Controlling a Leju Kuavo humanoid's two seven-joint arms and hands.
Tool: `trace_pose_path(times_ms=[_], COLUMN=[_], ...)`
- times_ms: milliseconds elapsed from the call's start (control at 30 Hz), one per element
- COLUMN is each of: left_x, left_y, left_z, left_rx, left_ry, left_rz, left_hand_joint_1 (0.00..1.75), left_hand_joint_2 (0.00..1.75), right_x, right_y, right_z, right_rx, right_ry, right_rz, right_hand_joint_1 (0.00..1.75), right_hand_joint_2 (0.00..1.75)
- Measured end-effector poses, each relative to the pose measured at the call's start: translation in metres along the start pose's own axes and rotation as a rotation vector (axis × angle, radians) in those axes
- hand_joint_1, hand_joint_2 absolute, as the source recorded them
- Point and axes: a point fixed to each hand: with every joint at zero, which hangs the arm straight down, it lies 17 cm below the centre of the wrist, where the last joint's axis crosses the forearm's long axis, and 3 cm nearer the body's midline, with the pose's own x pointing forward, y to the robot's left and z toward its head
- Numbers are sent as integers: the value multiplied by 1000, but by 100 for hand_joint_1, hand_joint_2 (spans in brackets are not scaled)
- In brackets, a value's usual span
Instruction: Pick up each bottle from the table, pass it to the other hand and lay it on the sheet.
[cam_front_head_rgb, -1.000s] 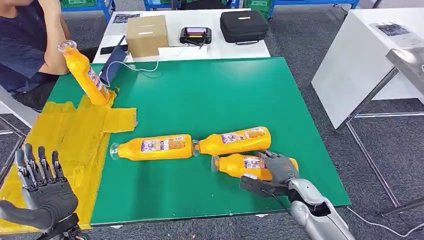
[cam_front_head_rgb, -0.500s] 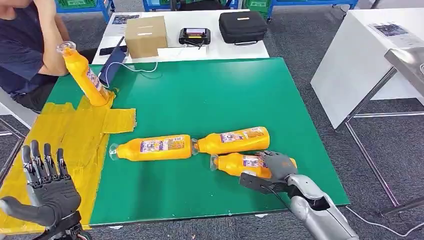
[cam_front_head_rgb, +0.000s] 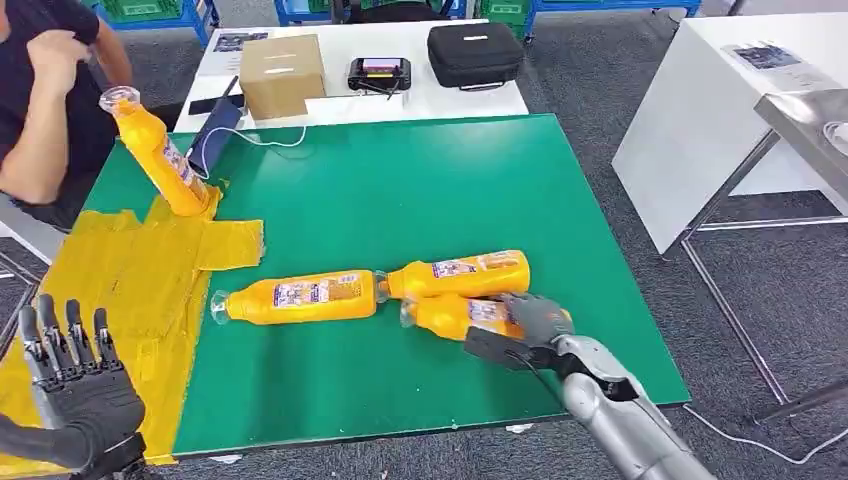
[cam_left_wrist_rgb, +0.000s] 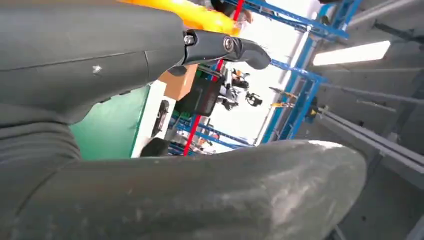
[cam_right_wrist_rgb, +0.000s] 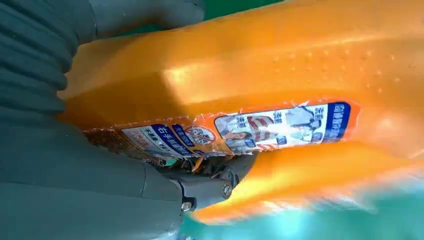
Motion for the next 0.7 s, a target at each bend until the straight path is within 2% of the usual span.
trace_pose_path(times_ms=[100, 200, 233, 300, 400, 467, 700], left_x=[4, 1, -3, -14, -26, -31, -41], left_y=[11, 12, 7, -6, -26, -44, -86], left_z=[4, 12, 14, 16, 16, 17, 18], left_rx=[-14, -36, -50, -54, -24, -52, -143], left_ry=[-4, 15, 31, 57, 73, 81, 110], left_rz=[-24, -50, -62, -85, -79, -50, 27], left_hand_joint_1=[0, 0, 0, 0, 0, 0, 0], left_hand_joint_2=[0, 0, 175, 175, 175, 175, 175], right_x=[56, 112, 130, 151, 152, 149, 162], right_y=[-4, -25, -42, -69, -77, -75, -95], right_z=[-10, -4, 4, 25, 56, 66, 59], right_rx=[-36, -98, -140, -199, -232, -233, -250], right_ry=[-119, -280, -345, -432, -493, -502, -531], right_rz=[-156, -296, -345, -376, -352, -344, -365], right_hand_joint_1=[175, 175, 175, 175, 175, 175, 175], right_hand_joint_2=[175, 175, 175, 175, 175, 175, 175])
